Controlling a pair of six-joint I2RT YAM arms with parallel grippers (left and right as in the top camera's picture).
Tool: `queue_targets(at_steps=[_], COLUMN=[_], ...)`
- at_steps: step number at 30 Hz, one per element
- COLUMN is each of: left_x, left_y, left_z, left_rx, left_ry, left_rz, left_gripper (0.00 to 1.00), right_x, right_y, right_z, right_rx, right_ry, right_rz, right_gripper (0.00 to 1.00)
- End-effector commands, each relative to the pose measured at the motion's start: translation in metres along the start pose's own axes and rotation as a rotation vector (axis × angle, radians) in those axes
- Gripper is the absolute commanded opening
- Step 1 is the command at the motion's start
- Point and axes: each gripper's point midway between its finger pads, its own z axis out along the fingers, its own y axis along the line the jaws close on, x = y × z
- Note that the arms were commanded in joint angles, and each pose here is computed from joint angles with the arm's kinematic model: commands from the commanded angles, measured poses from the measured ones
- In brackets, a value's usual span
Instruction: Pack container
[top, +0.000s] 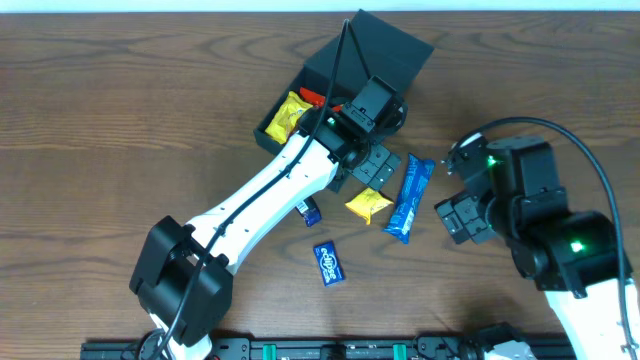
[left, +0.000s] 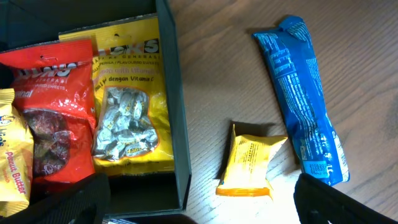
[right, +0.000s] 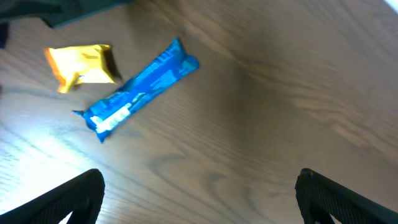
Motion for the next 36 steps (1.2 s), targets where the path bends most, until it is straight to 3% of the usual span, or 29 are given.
queue_targets(at_steps=[1,6,11,15,18,29,31,36], left_x=[-0.002,-0.002,0.001,0.002,0.004,0.021,0.024,0.024], left_y=[0.002,0.002,-0.002,-0.025,-0.027,-0.046,-0.050,-0.035], left_z=[0.002,0.002,0.002,0.000,0.000,-0.002,0.000,0.026], left_rx=[-0.012,-0.012,0.013,0.147,0.156,0.210,0.199,-0.006], left_ry=[0.001,0.000,0.013,0.013,0.022,0.087,0.091,0.109], left_rz=[0.002,0.002,0.004,0.064,0.063,0.114,0.166,0.223], left_gripper=[0.95,0.95,0.95,0.96,0.95,0.95,0.96,0.96], right_x=[-0.005,0.011,0.029,0.033,0.039,0.060,0.060,0.061], right_y=[0.010,-0.011,-0.018,-0.025,-0.037,-0.026,-0.026,-0.025], right_z=[-0.023,-0.061,-0.070,-0.056,-0.031,0.001,0.001,0.001], right_rx=[-0.113,-0.029,0.020,0.030,0.053,0.002,0.001,0.000], right_ry=[-0.126,-0.249,-0.239,-0.232,-0.223,-0.131,-0.130,-0.129], right_rz=[0.047,0.103,0.170,0.198,0.297,0.317,0.317,0.317], right_gripper=[0.99,0.99,0.99,0.99,0.99,0.99,0.99,0.99])
